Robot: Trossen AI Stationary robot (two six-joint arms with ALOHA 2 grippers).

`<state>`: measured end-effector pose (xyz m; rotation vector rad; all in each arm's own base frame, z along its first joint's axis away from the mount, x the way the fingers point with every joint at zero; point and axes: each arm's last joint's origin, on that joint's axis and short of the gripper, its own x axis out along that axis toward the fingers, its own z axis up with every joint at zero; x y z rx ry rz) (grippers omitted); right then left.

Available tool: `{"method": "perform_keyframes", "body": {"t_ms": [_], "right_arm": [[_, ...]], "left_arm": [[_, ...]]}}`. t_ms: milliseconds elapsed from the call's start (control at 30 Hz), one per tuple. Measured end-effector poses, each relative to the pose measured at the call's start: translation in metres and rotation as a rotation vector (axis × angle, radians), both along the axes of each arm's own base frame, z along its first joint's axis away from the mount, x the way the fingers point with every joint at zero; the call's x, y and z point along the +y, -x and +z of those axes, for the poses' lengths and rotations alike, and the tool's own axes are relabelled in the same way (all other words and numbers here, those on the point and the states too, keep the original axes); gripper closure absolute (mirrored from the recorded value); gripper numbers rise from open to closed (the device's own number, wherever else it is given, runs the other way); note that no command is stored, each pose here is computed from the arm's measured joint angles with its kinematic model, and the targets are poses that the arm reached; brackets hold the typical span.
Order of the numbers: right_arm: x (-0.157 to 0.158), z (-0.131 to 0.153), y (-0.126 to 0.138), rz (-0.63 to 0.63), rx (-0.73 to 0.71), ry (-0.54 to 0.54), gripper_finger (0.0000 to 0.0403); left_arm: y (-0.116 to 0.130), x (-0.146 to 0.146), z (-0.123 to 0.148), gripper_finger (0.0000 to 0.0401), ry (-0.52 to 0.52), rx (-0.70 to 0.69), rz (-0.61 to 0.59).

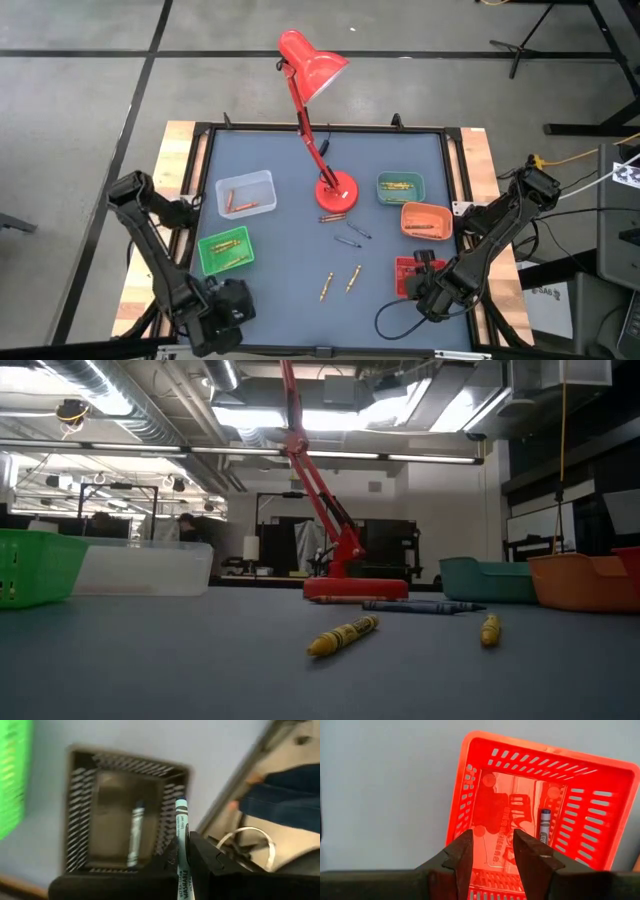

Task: Sort crayons
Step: Put the blue crayon into the black bin, then put the golden crayon into the green bin

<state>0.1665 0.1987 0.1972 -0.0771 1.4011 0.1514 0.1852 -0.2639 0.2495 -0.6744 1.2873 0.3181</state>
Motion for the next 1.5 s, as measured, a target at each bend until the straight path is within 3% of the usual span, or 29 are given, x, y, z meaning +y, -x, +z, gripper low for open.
{"method": "perform_keyframes", "body": {"t_ms": [200,500,867,1067,1200,1500], "right_arm": [[0.000,0.000,0.000,0.000,0.000,0.000,0.0265],[0.000,0.000,0.000,0.000,0.000,-0.001,0.0265],[0.000,0.000,0.000,0.000,-0.001,-0.002,0.0265],[0.002,0.000,-0.002,-0.001,-0.021,-0.026,0.0265],[0.005,0.001,-0.004,0.000,-0.038,-0.048,0.0265],[0.006,0.001,-0.005,0.000,-0.050,-0.062,0.0265]], "left_arm": [[0.018,0.001,-0.003,0.0396,-0.090,0.072,0.017],[0.020,-0.007,-0.022,0.0391,-0.181,0.095,-0.003],[0.017,-0.010,-0.028,0.0298,-0.167,0.102,0.072],[0.013,-0.012,-0.028,0.0269,-0.136,0.071,0.084],[0.002,-0.012,-0.026,0.0264,-0.125,-0.041,0.123],[-0.045,-0.002,-0.015,0.0264,-0.149,-0.461,0.282]]}}
